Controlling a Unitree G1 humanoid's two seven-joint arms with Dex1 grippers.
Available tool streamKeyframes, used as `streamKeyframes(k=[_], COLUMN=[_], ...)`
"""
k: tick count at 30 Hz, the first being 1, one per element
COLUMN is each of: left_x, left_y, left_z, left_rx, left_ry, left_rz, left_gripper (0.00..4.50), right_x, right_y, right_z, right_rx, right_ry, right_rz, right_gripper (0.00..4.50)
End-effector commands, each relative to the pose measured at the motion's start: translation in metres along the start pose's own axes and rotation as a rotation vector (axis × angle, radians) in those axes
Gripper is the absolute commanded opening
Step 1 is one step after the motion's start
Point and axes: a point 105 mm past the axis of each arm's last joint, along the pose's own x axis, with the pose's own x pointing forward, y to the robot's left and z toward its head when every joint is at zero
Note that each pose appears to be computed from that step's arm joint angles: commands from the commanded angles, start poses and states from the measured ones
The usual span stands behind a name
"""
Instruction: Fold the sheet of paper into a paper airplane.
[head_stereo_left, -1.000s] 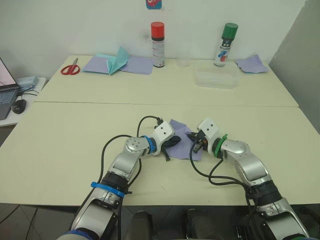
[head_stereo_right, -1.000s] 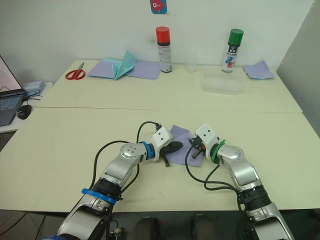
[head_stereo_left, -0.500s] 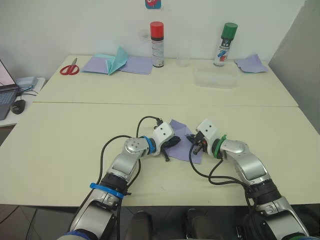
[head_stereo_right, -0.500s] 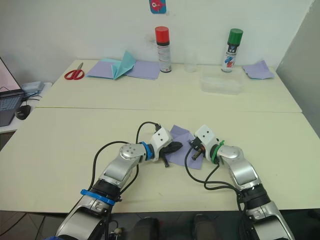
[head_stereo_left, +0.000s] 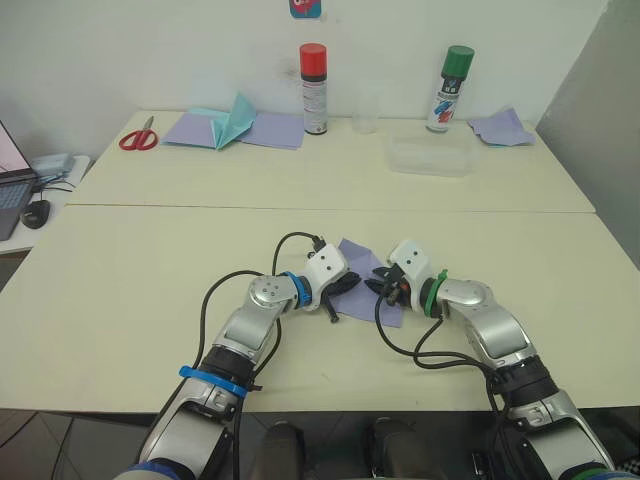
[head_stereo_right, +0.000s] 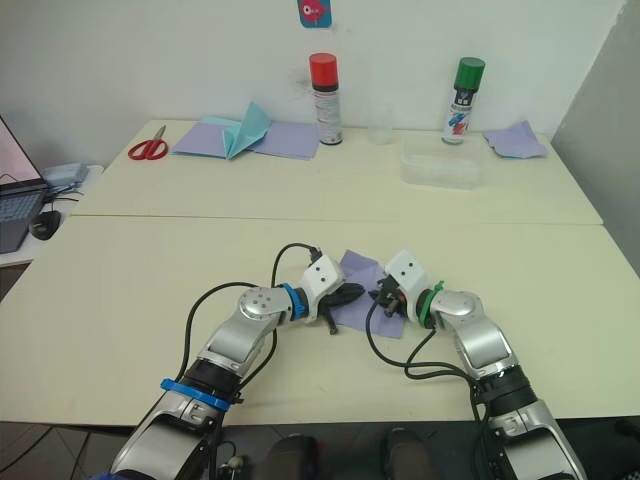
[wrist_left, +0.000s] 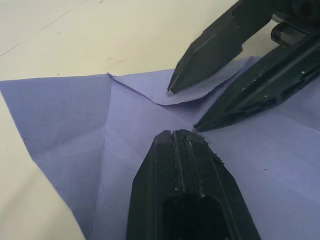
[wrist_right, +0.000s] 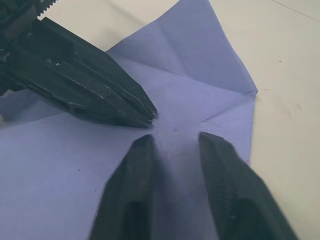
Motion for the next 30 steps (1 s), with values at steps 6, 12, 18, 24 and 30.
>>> streamKeyframes(k=[6, 12, 18, 24, 30], left_x=[0.004, -0.006, -0.035, -0.021, 0.005], left_y=[-0.013, 0.006, 0.044, 0.056, 0.048], left_z=[-0.026, -0.007, 0.051, 0.087, 0.102], left_rx=[-0.036, -0.115, -0.197, -0.167, -0.133], left_ry=[0.096, 0.034, -0.102, -0.201, -0.218], left_rz=[-0.036, -0.004, -0.016, 0.021, 0.014], left_gripper=[0.00, 0.00, 0.00, 0.00, 0.00], right_x=[-0.002, -0.001, -0.002, -0.001, 0.000], right_y=[0.000, 0.000, -0.002, -0.001, 0.000], right_z=[0.007, 0.000, -0.001, -0.002, -0.001], right_rx=[0.008, -0.005, -0.007, -0.002, 0.000], right_ry=[-0.037, -0.006, -0.005, -0.005, -0.006], right_rz=[-0.003, -0.018, -0.034, -0.034, -0.035], right_gripper=[0.03, 0.03, 0.03, 0.03, 0.03])
